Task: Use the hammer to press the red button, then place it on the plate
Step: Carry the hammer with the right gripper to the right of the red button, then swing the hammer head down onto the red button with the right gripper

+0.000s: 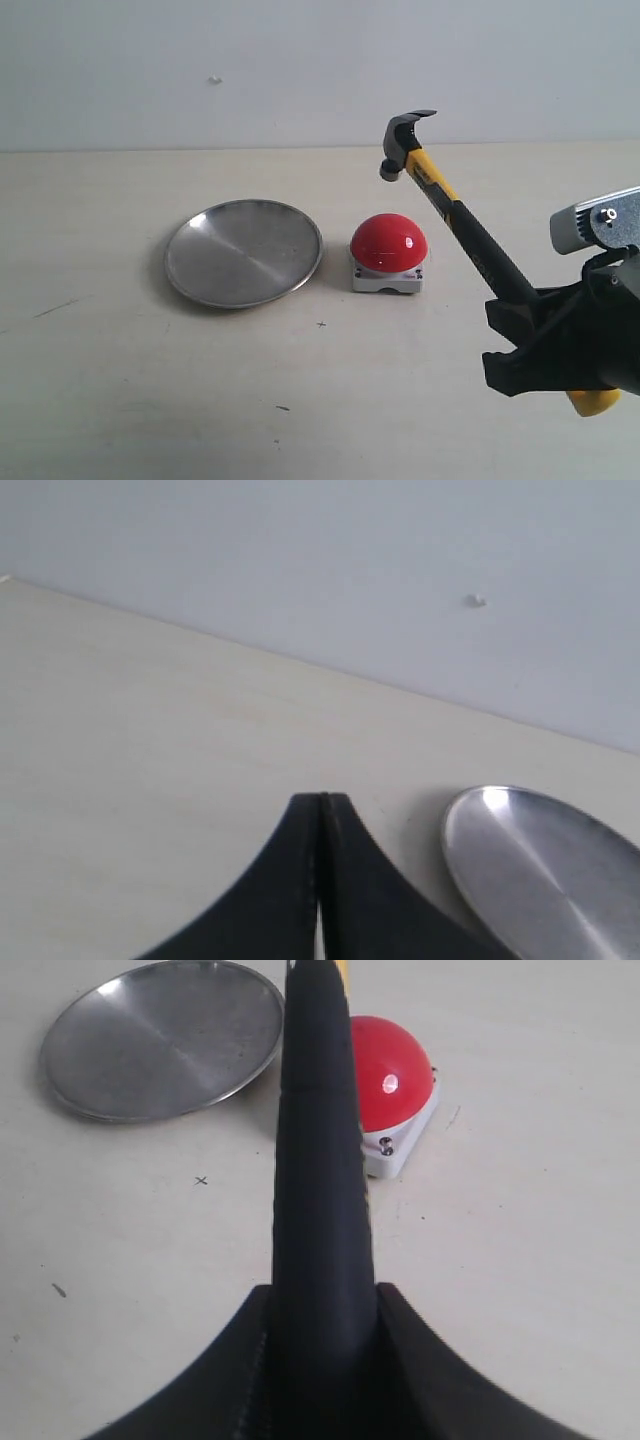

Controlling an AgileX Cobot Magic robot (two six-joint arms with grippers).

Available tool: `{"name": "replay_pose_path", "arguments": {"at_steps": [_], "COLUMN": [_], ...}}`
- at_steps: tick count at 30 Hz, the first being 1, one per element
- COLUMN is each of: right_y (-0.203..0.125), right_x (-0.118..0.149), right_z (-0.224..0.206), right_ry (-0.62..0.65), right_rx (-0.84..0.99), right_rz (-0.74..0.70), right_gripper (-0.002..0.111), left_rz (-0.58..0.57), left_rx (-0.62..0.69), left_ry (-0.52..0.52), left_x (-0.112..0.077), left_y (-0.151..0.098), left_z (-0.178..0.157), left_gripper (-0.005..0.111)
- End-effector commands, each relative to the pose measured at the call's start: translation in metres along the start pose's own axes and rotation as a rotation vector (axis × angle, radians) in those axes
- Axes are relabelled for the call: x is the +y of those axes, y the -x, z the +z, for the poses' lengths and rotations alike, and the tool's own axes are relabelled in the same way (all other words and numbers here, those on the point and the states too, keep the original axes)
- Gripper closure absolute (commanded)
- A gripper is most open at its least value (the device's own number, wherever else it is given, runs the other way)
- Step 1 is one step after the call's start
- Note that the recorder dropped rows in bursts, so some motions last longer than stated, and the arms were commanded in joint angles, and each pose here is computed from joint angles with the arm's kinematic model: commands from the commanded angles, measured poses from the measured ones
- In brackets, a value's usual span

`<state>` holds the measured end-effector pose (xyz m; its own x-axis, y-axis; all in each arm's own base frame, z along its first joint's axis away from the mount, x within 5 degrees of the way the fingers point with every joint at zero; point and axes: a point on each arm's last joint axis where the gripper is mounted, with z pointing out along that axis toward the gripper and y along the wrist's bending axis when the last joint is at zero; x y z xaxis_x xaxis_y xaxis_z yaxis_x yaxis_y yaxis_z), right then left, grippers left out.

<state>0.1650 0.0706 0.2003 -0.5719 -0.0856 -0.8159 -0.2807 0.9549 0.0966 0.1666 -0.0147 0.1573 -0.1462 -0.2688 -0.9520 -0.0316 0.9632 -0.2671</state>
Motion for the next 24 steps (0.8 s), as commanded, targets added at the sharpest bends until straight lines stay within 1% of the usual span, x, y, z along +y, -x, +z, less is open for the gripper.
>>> {"name": "replay_pose_path", "arguments": {"at_steps": [1, 4, 8, 13, 16, 19, 21, 24], "right_y": [0.006, 0.005, 0.009, 0.028, 0.035, 0.038, 0.039, 0.041], "right_x": [-0.007, -0.008, -0.005, 0.003, 0.006, -0.006, -0.012, -0.020], "right_z": [0.006, 0.011, 0.021, 0.033, 0.038, 0.040, 0.040, 0.040], "right_ry": [-0.088, -0.106, -0.090, -0.048, -0.025, -0.032, -0.017, -0.034], "right_rx": [-0.048, -0.032, 0.004, 0.007, 0.021, 0.051, 0.077, 0.077], "right_rz": [-0.033, -0.037, -0.043, -0.039, -0.031, 0.012, 0.015, 0.027], "right_gripper": [0.108, 0.108, 0.108, 0.108, 0.108, 0.108, 0.108, 0.108], "left_rz": [-0.005, -0.005, -0.004, -0.002, 0.000, 0.000, 0.000, 0.000], "left_rx": [-0.034, -0.034, -0.034, -0.030, -0.030, -0.026, -0.026, -0.028], "left_ry": [-0.040, -0.040, -0.042, -0.046, -0.046, -0.045, -0.045, -0.045], "left_x": [-0.004, -0.004, -0.004, -0.004, -0.004, -0.004, -0.004, -0.004], "left_y": [0.002, 0.002, 0.002, 0.002, 0.002, 0.001, 0.001, 0.001], "left_z": [-0.002, -0.002, -0.002, -0.002, -0.002, -0.002, -0.002, -0.002], "left_gripper": [0.107, 0.107, 0.107, 0.107, 0.107, 0.107, 0.107, 0.107]}}
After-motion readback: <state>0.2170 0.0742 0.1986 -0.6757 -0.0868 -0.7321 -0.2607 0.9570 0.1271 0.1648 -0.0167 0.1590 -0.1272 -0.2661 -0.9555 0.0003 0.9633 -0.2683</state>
